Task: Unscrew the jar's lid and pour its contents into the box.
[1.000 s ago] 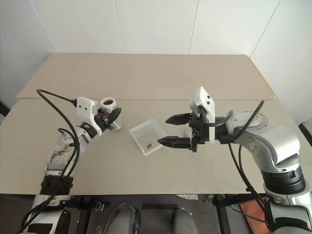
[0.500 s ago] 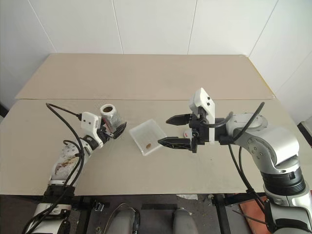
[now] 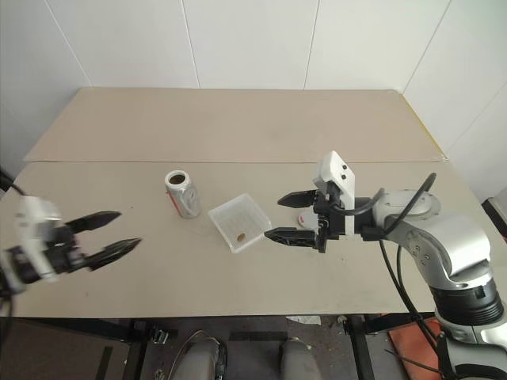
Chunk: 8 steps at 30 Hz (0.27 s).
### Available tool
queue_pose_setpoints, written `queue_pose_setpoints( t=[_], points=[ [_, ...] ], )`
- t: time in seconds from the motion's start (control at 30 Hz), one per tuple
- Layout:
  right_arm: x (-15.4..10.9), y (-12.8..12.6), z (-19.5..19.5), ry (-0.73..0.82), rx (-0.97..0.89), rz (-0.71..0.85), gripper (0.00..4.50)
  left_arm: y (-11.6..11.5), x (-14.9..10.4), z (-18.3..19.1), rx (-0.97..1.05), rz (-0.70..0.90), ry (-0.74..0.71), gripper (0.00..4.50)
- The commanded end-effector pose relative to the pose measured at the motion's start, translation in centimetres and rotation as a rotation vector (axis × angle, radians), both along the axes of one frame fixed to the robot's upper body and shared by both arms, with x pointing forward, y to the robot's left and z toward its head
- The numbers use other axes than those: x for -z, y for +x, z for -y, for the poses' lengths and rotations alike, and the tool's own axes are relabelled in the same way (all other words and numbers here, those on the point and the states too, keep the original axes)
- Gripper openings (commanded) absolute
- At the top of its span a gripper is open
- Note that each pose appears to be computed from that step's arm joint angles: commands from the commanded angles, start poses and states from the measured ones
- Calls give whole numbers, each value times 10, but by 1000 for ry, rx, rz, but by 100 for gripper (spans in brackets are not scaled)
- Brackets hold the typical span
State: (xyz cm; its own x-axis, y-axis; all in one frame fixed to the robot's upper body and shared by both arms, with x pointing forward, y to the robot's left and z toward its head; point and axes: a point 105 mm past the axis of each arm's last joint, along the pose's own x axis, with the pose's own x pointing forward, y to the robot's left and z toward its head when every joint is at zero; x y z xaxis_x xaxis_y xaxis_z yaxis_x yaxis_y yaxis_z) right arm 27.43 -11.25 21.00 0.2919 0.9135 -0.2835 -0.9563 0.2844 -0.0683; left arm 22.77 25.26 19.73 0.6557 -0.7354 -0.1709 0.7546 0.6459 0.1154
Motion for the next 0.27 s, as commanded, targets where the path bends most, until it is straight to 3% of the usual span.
queue_pose_setpoints(
  t=[0.03,0.13,0.27],
  points=[
    [-16,-1,11,-10,14,98,450,-35,-30,-6,194,36,27,445],
    [-18,-2,20,-24,30,120,450,-40,-33,-13,202,24,89,445],
    [-17,-3,27,-33,55,129,450,-34,-40,-8,201,57,69,445]
  ],
)
